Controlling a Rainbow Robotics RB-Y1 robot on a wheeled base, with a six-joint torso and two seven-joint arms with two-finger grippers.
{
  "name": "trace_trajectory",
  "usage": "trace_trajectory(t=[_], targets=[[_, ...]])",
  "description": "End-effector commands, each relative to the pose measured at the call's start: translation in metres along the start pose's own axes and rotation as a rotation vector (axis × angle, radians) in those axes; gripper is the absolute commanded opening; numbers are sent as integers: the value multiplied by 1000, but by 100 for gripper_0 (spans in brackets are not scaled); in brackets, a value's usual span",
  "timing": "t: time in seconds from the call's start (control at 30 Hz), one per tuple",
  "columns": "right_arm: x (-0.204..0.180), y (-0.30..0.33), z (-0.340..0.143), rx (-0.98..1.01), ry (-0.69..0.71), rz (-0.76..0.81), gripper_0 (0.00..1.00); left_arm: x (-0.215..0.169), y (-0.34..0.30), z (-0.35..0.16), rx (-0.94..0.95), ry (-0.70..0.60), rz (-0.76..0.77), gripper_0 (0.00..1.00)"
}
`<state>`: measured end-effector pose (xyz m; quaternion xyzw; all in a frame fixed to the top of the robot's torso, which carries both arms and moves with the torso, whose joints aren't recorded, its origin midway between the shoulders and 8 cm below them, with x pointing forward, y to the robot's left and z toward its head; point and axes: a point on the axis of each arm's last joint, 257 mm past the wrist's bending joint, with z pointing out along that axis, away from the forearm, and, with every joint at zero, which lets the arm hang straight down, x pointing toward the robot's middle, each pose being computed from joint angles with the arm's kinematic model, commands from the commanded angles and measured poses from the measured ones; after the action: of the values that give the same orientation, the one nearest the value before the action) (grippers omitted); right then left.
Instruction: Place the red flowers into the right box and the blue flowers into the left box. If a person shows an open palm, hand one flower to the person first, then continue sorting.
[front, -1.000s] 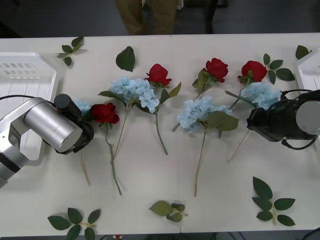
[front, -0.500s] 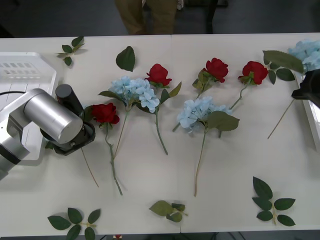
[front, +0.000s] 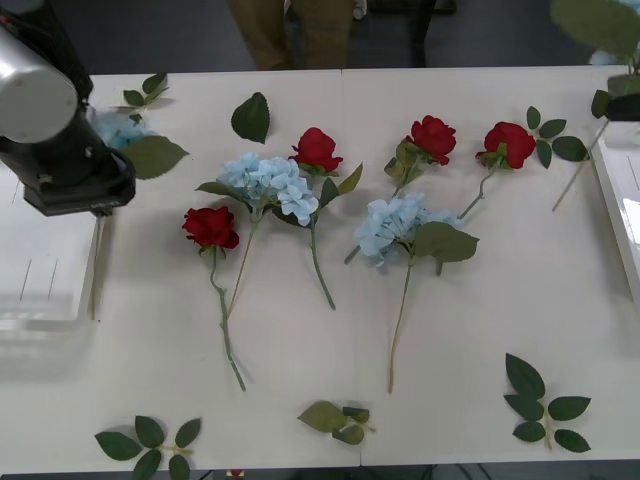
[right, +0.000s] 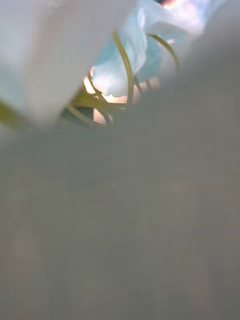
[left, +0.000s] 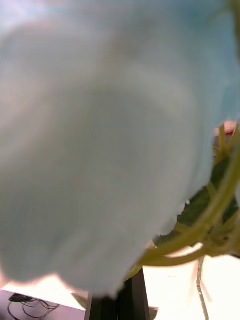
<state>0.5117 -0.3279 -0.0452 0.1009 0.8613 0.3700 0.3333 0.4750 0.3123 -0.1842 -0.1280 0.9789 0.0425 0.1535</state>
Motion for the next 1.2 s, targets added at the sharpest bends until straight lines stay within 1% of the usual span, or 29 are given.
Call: trace_trajectory(t=[0.03,0.17,0.3,0.33,0.47,0.6,0.7,0.93,1.0,1.03,1.07,1.1,1.13,1.2], targets=[[-6,86,17,-248,-16,-110,0,-37,80,-40,-86,-30,-143,0],[15,130,33,-423,13,-184,0,-53,148,-51,-143,-34,-168,0],[39,155,45,-541,35,-251,0,-71,190,-50,-154,-60,-204,0],[43,159,47,-559,42,-255,0,-75,195,-49,-154,-68,-205,0],[82,196,62,-712,129,-219,0,-96,227,-31,-144,-119,-220,0],[106,220,81,-780,160,-232,0,-111,233,-12,-154,-168,-230,0],[129,244,107,-835,155,-242,0,-123,232,4,-177,-211,-230,0],[151,285,147,-893,90,-204,0,-130,226,16,-166,-240,-246,0],[154,290,152,-890,84,-207,0,-131,224,16,-163,-245,-251,2],[157,294,155,-888,83,-205,0,-132,224,16,-163,-246,-255,13],[159,295,158,-886,80,-205,0,-132,224,16,-162,-247,-260,46],[161,297,161,-884,78,-202,0,-131,224,17,-159,-246,-265,87],[163,297,162,-884,81,-200,0,-131,223,17,-156,-245,-269,100],[166,298,162,-889,87,-193,0,-130,221,18,-150,-239,-275,100]])
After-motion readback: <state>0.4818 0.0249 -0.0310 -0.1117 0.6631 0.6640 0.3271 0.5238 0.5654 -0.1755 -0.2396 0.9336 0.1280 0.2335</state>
